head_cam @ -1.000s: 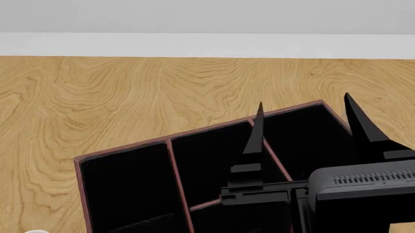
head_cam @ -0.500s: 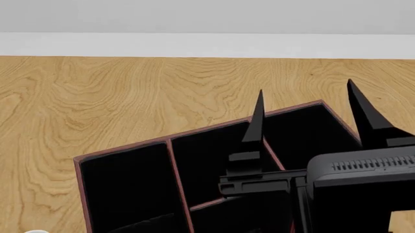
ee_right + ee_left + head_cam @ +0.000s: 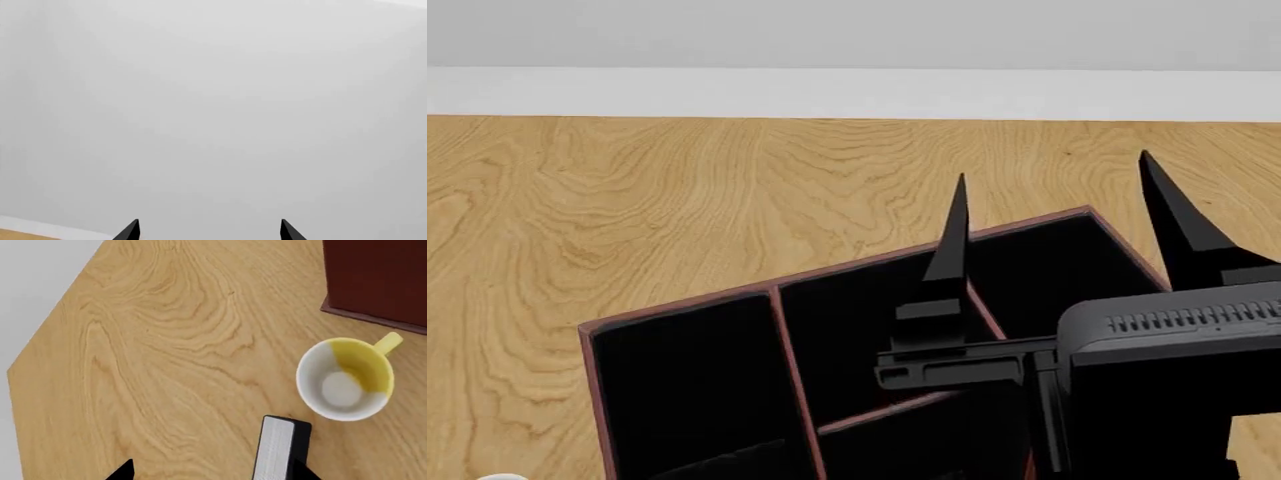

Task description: Pick up the book and place it in the back compartment of the caddy.

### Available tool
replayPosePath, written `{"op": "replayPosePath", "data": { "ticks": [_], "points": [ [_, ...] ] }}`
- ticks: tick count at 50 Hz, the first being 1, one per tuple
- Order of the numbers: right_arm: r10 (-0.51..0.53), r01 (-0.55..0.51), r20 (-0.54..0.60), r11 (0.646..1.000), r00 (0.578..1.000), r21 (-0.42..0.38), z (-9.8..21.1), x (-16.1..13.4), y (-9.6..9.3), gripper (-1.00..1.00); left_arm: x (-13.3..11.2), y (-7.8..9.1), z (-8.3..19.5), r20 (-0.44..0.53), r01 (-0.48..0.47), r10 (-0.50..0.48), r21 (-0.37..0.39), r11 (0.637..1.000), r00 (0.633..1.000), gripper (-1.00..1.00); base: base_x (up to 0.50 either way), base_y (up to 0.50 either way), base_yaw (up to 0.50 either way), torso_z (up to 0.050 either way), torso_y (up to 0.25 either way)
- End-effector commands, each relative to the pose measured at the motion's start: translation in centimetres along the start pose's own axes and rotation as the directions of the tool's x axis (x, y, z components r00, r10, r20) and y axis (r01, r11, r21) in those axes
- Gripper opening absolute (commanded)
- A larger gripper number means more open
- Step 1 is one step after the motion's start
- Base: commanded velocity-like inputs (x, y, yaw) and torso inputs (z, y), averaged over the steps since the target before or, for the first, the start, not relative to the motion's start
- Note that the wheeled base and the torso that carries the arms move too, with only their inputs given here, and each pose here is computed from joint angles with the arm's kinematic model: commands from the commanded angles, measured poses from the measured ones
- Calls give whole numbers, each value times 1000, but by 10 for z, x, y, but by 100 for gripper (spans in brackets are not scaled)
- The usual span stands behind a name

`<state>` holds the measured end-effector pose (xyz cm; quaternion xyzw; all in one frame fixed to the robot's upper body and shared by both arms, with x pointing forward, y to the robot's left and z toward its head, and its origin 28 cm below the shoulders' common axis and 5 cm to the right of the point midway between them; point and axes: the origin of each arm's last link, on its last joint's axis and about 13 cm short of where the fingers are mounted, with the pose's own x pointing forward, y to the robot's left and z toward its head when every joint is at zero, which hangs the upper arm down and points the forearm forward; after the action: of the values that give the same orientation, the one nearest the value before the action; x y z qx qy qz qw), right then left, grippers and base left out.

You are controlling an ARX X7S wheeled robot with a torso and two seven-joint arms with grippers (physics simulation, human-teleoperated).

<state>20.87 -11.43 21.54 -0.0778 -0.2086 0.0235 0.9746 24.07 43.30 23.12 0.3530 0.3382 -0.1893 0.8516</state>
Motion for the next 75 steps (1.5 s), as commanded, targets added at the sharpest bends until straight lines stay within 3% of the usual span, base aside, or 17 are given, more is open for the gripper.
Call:
{"op": "replayPosePath", "data": {
  "ticks": [1,39,75],
  "points": [
    [4,-4,-2,1000,1000,-2,1,2,1,100,8,-15,-19,-19,23,-24,-36,999,1000,100,0,0,0,0,0],
    [2,-2,-14,1000,1000,-16,0,1,3,100,56,-26,-28,-22,85,-86,-54,995,996,100,0,0,0,0,0],
    [9,-9,-21,1000,1000,-10,-4,0,5,100,84,-44,-68,-109,96,-104,-72,993,989,100,0,0,0,0,0]
  ]
}}
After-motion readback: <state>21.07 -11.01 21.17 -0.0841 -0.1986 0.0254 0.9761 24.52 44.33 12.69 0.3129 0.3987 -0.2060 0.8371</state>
